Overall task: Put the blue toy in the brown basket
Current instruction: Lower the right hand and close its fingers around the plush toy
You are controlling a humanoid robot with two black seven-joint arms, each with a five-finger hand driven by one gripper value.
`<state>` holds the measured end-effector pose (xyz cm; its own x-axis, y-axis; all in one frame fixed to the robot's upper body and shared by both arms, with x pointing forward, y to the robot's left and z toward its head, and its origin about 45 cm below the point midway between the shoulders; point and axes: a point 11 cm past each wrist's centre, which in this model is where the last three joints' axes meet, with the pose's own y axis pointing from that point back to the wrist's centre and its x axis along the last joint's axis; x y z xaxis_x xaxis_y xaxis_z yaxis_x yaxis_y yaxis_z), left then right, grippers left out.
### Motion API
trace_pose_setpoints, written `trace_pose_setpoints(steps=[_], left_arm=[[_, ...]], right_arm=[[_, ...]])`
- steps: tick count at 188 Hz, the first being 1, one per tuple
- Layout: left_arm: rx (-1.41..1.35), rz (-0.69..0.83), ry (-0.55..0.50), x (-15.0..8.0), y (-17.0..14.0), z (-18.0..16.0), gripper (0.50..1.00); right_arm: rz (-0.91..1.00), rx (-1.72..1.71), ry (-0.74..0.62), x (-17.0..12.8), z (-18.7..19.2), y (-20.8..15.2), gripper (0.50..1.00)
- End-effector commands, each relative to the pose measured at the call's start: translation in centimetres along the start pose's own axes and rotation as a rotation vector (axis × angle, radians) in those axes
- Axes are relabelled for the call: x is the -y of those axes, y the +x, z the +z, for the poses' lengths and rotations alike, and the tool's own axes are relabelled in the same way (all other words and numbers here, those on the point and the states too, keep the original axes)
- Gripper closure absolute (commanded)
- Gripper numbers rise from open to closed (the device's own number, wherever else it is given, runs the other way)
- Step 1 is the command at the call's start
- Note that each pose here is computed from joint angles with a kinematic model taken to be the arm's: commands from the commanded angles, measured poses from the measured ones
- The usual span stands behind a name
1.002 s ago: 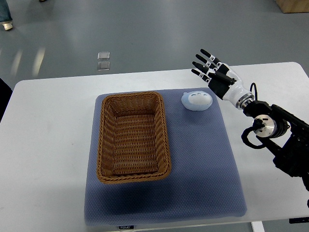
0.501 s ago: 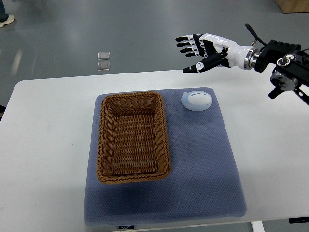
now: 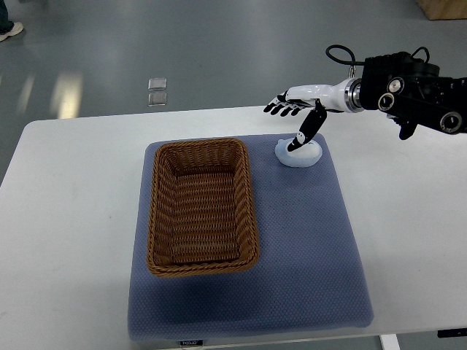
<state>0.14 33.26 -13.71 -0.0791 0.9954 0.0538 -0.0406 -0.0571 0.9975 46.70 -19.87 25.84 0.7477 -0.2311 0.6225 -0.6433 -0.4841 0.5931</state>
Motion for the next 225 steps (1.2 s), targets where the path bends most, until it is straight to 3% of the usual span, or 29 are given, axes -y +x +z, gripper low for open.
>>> trace_pose_setpoints(steps=[1,64,81,100,142,225], left_arm=[[0.0,0.0,0.0,0.0,0.0,0.0,0.5],[0.001,0.001,0.0,0.0,0.0,0.0,0.5],[0.001,0.001,0.0,0.0,0.0,0.0,0.5],[0.0,0.001,0.0,0.0,0.0,0.0,0.5],[0.001,0.001,0.0,0.0,0.0,0.0,0.5],[0.001,0.001,0.0,0.0,0.0,0.0,0.5]], right_arm=[[0.007,0.019,-0.015,0.4,1.1,-1.1,0.591],[0.064,0.048,-0.081,1.1,4.6,-2.9,0.609],[0.071,0.041,-0.084,1.8,4.6,-3.6,0.638],[0.078,0.044,-0.089,2.2,4.9,-4.2,0.703],[0.093,0.045,-0.094,2.7,5.1,-4.6,0.773],[0.078,0.054,-0.107,3.2,5.9,-5.8,0.773]])
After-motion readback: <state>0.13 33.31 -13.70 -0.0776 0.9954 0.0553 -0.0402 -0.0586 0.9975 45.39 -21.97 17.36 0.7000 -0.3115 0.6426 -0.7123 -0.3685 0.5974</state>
